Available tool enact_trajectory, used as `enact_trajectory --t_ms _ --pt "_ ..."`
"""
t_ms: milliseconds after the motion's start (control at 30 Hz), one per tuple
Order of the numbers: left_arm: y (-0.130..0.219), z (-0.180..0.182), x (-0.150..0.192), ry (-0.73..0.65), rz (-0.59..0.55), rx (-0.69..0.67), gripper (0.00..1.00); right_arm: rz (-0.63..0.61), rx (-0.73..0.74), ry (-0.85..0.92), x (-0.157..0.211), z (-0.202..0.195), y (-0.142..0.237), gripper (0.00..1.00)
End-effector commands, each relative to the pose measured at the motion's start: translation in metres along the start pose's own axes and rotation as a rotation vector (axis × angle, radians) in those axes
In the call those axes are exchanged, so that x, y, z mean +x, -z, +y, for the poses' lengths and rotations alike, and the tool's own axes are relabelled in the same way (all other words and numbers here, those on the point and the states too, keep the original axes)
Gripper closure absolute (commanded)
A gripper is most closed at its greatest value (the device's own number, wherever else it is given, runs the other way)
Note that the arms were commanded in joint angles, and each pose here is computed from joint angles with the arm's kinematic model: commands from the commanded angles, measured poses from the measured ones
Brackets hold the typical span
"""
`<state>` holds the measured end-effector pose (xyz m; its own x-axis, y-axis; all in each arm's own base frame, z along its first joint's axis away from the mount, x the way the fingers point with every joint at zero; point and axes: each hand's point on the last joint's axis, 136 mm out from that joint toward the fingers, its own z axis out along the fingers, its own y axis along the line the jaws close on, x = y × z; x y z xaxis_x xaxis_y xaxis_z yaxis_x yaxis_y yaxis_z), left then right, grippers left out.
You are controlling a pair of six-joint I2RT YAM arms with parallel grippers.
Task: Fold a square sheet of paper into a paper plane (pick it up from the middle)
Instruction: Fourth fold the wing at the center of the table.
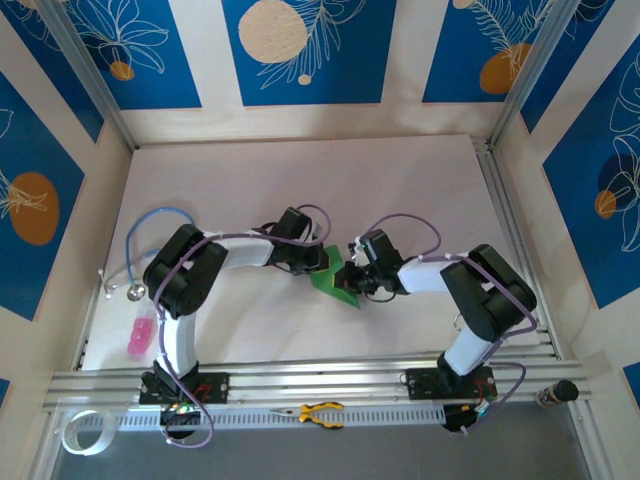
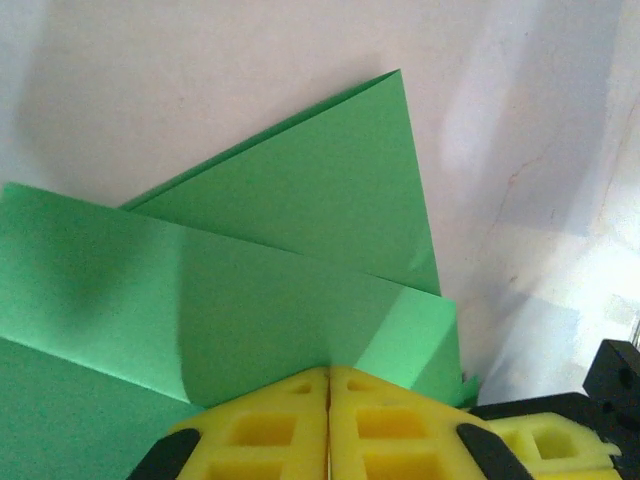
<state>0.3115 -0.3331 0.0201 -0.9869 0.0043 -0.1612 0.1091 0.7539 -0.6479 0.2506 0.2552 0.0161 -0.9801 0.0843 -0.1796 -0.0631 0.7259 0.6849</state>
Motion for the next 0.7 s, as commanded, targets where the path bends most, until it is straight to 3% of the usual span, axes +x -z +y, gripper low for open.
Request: enact_trajectory --t_ms 0,433,667 --pt "-0.010 0.030 0.010 0.020 0.027 -0.098 0.90 0.082 0.052 -0.072 0.032 -0.021 0.009 1.00" --pt "-0.009 0.038 0.010 0.026 0.024 -0.125 0.91 0.089 0.105 -0.050 0.072 -0.048 0.038 1.00" --pt "-0.007 0.040 0.011 0.033 0.023 -0.128 0.91 0.034 0.093 -0.090 0.060 -0.035 0.058 0.98"
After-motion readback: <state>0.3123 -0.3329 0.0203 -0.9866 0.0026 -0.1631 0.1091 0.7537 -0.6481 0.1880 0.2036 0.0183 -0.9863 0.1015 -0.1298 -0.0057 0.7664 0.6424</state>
